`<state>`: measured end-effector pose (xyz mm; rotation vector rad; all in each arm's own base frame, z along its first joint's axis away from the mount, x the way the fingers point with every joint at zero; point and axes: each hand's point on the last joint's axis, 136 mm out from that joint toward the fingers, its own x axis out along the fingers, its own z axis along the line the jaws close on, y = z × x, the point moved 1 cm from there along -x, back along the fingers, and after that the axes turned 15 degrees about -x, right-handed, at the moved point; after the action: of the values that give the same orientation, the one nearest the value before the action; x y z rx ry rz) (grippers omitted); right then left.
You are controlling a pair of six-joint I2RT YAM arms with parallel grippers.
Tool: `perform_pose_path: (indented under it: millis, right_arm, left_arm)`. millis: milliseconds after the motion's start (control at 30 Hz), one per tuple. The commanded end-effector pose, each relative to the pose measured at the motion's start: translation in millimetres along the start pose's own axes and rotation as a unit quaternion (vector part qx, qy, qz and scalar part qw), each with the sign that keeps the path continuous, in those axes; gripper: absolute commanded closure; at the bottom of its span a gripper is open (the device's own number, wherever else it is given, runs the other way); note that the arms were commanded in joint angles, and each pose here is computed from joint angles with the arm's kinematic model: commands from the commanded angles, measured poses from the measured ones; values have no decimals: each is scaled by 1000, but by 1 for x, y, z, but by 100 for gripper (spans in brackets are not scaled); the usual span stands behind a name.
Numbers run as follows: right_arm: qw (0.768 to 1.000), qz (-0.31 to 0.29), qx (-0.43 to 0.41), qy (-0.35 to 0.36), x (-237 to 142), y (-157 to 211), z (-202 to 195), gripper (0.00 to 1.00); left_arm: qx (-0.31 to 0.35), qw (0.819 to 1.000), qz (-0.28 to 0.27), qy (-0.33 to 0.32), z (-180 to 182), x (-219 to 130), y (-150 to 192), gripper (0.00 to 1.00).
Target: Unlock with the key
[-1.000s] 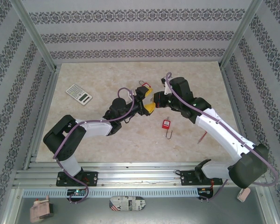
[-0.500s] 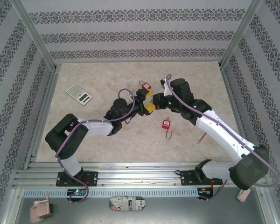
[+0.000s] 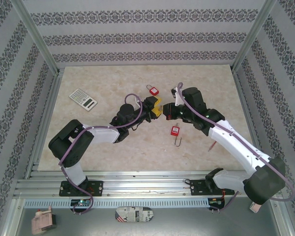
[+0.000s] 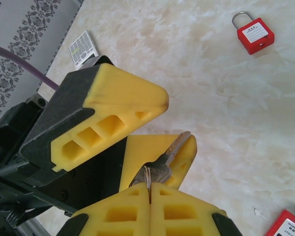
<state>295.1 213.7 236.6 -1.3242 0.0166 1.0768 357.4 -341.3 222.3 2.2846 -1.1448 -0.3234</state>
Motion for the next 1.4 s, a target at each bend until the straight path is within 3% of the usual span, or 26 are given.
perform_pose_path:
  millis: [0, 233, 467, 667, 800, 833, 900, 967, 1067, 1167, 1367]
  right_arm:
    - [1000, -10, 2, -6, -5, 0, -2, 100]
    - [1000, -16, 9, -14, -7, -2, -3, 100]
    - [999, -18, 19, -26, -5, 0, -5, 100]
    - [999, -19, 24, -29, -5, 0, -8, 100]
    - [998, -33, 32, -40, -9, -3, -5, 100]
    - [998, -38, 35, -41, -10, -3, -4, 93]
    - [996, -58, 53, -49, -15, -7, -2, 61]
    - [992, -80, 73, -62, -19, -11, 1, 48]
    - [984, -117, 100, -86, -28, -19, 8, 41]
    - [971, -146, 123, -144, -33, -30, 23, 38]
    - [948, -187, 127, -224, -32, -52, 49, 38]
  left_arm:
    - [22, 999, 11, 26, -12, 1, 7, 58]
    - [28, 999, 8, 25, -11, 2, 4, 72]
    - [35, 999, -1, 20, -9, -2, -3, 100]
    - [63, 998, -22, 16, -11, -11, -11, 100]
    - [117, 992, -43, 24, -24, -21, -14, 100]
    - [139, 989, -48, 28, -30, -25, -13, 100]
    - [199, 977, -71, 33, -42, -35, -13, 100]
    - [278, 956, -83, 49, -61, -46, -3, 100]
    - [390, 913, -100, 62, -82, -62, 13, 100]
    - [442, 888, -91, 89, -94, -70, 27, 100]
    - [469, 873, -65, 118, -94, -70, 39, 100]
